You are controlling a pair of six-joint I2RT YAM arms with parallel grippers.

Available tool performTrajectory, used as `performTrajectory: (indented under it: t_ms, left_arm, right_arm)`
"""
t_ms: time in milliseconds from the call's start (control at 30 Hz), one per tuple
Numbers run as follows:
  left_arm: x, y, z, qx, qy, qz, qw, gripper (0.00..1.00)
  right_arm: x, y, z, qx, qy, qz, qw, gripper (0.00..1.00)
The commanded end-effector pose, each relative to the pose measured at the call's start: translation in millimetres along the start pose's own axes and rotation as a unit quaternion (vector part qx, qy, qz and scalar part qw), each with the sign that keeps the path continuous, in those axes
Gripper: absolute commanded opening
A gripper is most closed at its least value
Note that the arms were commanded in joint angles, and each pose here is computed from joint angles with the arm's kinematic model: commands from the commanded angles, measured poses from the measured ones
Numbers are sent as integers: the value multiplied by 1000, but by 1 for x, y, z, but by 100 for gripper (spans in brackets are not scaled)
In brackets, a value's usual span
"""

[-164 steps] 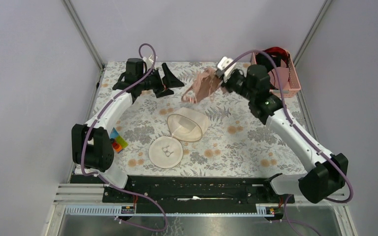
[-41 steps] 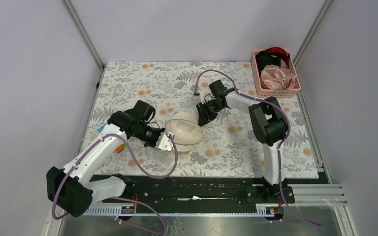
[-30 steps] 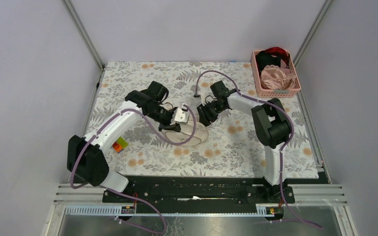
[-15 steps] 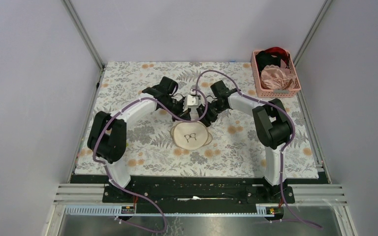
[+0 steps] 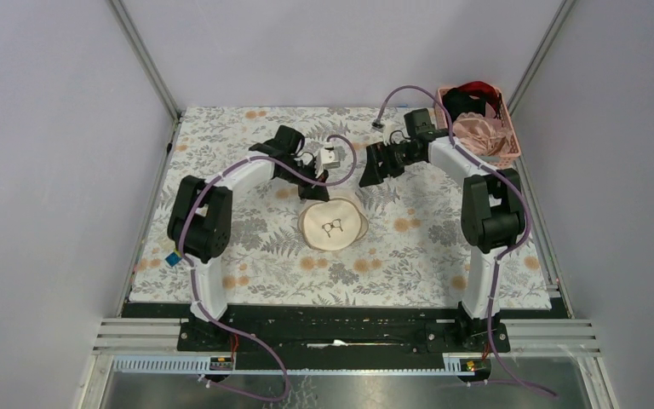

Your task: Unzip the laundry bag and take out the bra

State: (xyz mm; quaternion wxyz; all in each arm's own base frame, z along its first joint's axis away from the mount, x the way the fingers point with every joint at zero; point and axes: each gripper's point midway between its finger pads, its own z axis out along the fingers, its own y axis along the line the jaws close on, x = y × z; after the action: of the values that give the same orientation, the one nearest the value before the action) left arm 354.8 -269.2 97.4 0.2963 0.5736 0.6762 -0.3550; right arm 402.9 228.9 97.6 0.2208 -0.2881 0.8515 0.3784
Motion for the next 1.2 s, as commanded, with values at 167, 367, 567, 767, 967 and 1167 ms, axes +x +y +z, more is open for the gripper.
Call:
performTrajectory:
  t_ms: [167,367,567,767,967,1167]
  left_arm:
    - [8,73,2,-87,-41,-117,989,27]
    - [-29,46,-38,-125,-78,-66,987,64]
    - [-31,-5,-59,-172,-56,36,983,99]
    - [4,-62,-21,-148,10,131,980,99]
    - [14,-61,11,-176,11,169,970,99]
    - [33,-51,31,-190,41,214,957,99]
  right_arm:
    - [-11,23,14,-64,-13,36,997,100]
    - [-39,14,34,-55,-37,39,997,90]
    - [-42,26,62,-50,-35,-6,998,95]
    - [-43,18,84,-47,-26,-18,998,95]
    - [-25,17,103,-69,-3,10,998,90]
    - [7,24,112,-82,28,27,996,87]
